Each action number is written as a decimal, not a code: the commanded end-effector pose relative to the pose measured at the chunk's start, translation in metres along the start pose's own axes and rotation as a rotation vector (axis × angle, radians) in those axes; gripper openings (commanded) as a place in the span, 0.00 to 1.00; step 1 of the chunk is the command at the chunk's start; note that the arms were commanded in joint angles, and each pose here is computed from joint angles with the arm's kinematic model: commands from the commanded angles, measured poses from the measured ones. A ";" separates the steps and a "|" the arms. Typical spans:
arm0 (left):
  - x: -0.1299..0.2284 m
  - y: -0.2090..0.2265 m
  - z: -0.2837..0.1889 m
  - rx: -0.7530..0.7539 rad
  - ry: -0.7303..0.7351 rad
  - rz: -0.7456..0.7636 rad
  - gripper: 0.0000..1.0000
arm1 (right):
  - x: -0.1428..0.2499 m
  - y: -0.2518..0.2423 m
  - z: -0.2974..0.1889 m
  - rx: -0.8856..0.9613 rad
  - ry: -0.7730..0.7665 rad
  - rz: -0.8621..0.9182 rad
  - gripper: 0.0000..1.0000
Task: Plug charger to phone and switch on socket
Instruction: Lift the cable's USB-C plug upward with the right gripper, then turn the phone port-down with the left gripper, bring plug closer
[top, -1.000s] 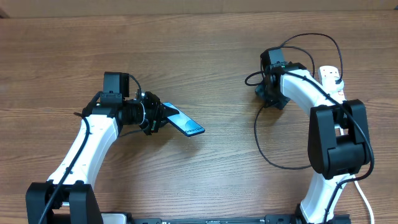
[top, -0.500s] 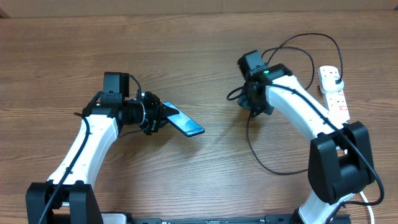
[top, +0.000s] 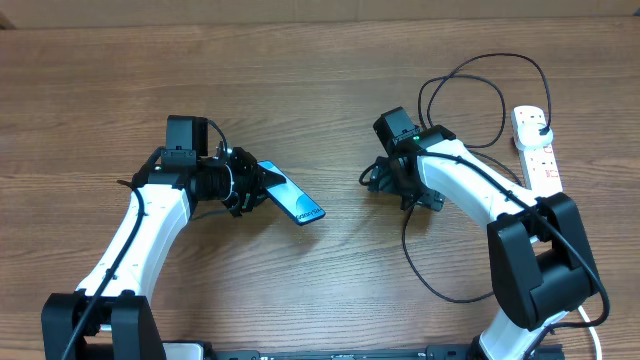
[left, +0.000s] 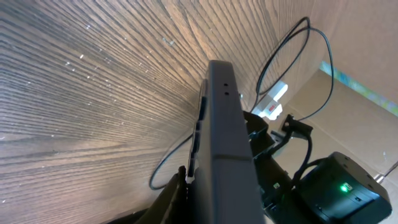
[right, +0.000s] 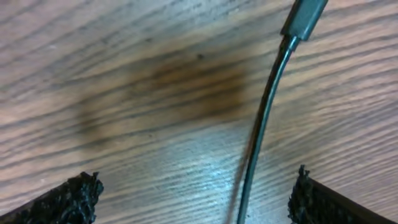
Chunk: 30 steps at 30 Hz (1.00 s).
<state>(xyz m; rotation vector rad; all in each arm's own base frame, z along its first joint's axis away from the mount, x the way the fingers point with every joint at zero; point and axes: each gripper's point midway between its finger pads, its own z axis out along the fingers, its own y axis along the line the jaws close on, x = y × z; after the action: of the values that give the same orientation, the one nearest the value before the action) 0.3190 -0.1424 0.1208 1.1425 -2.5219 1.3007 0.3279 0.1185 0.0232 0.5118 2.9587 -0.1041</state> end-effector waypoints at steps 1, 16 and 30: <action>0.001 -0.009 -0.005 0.025 0.000 0.038 0.15 | -0.005 0.003 -0.003 -0.017 -0.023 0.003 1.00; 0.010 -0.013 -0.005 0.054 0.047 0.186 0.15 | -0.037 -0.028 0.002 -0.005 -0.057 0.254 1.00; 0.014 -0.015 -0.005 0.067 0.068 0.182 0.04 | -0.017 -0.038 0.022 -0.030 0.031 0.285 0.77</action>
<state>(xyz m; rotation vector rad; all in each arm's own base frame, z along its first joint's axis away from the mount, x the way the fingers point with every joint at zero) 0.3170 -0.1462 0.1245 0.9604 -2.6157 1.3612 0.3413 0.0731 0.0110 0.9119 2.8649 -0.0336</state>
